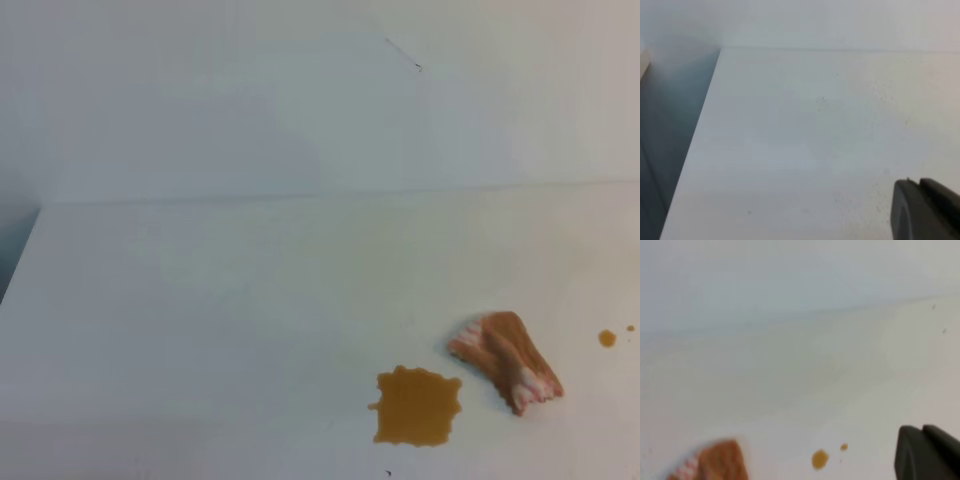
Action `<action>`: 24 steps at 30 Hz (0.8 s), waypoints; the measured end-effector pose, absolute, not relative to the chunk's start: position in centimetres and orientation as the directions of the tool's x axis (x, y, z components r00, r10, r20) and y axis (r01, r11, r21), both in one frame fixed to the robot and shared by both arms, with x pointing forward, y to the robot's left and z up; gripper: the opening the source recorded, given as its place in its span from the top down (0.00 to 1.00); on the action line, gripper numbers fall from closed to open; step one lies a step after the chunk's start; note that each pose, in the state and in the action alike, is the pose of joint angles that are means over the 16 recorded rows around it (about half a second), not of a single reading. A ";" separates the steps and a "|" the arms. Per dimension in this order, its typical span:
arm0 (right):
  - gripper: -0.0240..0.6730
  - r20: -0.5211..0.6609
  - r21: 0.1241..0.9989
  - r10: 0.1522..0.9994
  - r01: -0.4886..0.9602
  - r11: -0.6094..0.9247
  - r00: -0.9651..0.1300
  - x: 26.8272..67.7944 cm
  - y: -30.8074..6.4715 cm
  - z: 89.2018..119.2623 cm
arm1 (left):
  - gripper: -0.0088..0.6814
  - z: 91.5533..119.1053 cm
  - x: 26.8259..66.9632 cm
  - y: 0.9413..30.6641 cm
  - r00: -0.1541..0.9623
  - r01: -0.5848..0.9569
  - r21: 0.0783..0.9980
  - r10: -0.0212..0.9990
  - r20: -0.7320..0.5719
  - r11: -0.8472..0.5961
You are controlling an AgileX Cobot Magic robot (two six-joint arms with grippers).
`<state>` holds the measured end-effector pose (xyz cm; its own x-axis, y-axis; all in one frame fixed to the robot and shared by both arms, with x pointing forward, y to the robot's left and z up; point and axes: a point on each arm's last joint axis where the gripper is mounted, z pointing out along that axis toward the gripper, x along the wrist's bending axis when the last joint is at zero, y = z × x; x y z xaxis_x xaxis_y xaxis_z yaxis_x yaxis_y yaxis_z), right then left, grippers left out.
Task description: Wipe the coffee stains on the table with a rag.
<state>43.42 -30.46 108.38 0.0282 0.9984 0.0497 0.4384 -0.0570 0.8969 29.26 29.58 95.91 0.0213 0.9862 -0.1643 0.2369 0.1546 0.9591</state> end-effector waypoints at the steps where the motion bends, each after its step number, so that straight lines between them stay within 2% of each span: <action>1: 0.97 0.053 0.879 0.998 0.474 -0.053 0.014 44.2 -30.2 107.9 | 0.99 95.9 29.3 29.6 0.021 0.237 0.959 0.986 -0.164 0.155; 6: 0.93 0.054 0.770 0.994 0.638 0.020 -0.096 47.8 -28.3 105.6 | 0.99 95.9 29.3 29.6 0.021 0.237 0.959 0.986 -0.164 0.155; 10: 0.85 0.040 0.687 0.975 0.714 0.133 -0.221 50.2 -26.0 103.5 | 0.99 95.9 29.3 29.6 0.021 0.237 0.959 0.986 -0.164 0.155; 17: 0.66 0.028 0.585 0.920 0.753 0.302 -0.391 52.6 -22.0 99.9 | 0.99 95.9 29.3 29.6 0.021 0.237 0.959 0.986 -0.164 0.155; 24: 0.53 0.024 0.510 0.891 0.771 0.380 -0.454 53.8 -20.2 96.2 | 0.99 95.9 29.3 29.6 0.021 0.237 0.959 0.986 -0.164 0.155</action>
<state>53.79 -20.16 96.23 -0.4542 0.8906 0.0238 0.7715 0.3799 0.5104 29.26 29.58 95.91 0.0213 0.9862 -0.1643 0.2369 0.1546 0.9591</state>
